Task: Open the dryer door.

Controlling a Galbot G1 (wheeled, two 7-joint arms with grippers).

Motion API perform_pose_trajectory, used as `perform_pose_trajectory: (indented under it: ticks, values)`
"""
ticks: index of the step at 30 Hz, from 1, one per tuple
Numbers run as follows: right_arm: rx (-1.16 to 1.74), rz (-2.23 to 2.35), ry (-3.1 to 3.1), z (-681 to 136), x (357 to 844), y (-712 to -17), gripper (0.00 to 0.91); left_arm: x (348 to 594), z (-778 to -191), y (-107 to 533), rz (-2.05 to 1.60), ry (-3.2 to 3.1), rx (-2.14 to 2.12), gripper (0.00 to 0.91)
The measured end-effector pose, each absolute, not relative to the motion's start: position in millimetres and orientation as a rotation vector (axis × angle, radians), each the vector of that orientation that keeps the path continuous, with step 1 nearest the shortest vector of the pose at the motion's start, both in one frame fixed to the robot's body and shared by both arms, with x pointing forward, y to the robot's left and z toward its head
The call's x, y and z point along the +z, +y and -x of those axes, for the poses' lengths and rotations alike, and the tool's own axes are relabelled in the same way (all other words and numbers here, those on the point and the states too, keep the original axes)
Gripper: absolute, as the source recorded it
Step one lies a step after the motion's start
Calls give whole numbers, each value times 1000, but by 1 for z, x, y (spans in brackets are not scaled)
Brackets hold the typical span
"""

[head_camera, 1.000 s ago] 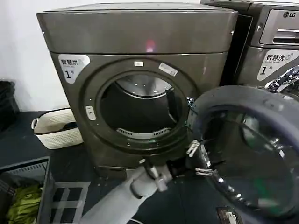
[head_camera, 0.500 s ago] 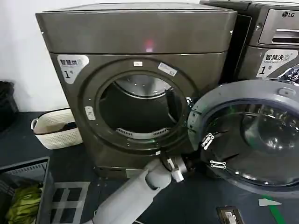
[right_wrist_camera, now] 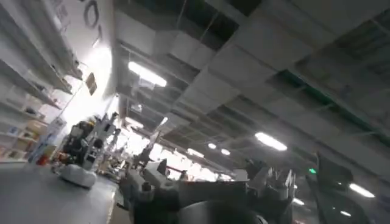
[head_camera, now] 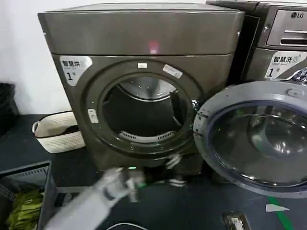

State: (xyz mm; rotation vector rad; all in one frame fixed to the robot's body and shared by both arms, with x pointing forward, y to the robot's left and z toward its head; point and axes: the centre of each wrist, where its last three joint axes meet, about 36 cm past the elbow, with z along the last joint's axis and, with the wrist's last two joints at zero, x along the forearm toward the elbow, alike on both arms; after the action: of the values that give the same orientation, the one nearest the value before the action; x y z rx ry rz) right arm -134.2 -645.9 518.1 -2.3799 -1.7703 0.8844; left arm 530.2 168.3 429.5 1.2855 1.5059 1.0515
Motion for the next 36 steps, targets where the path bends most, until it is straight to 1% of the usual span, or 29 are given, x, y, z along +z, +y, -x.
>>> perform_pose_trajectory:
  ticks: [4,13,19,24,26,29,36]
  values:
    - [810,2398,-1840,126,511,-648,907,443,-526,247,-1278,1345,1442,907]
    - [711,2385,-1984,106,501,-660,907,490,-496,421,-1261,922,2153,907]
    - [678,2379,-2054,97,498,-671,907,525,-489,505,-1395,508,2562,907]
    - [667,2390,-2064,99,494,-680,907,541,-483,576,-1542,423,2817,907]
    - [645,2389,-2057,99,490,-681,907,548,-478,597,-1581,439,2878,907]
    - [640,2377,-2055,96,486,-679,907,552,-474,608,-1603,450,2902,907]
    - [652,2364,-2043,97,485,-681,907,545,-467,616,-1655,468,2896,907]
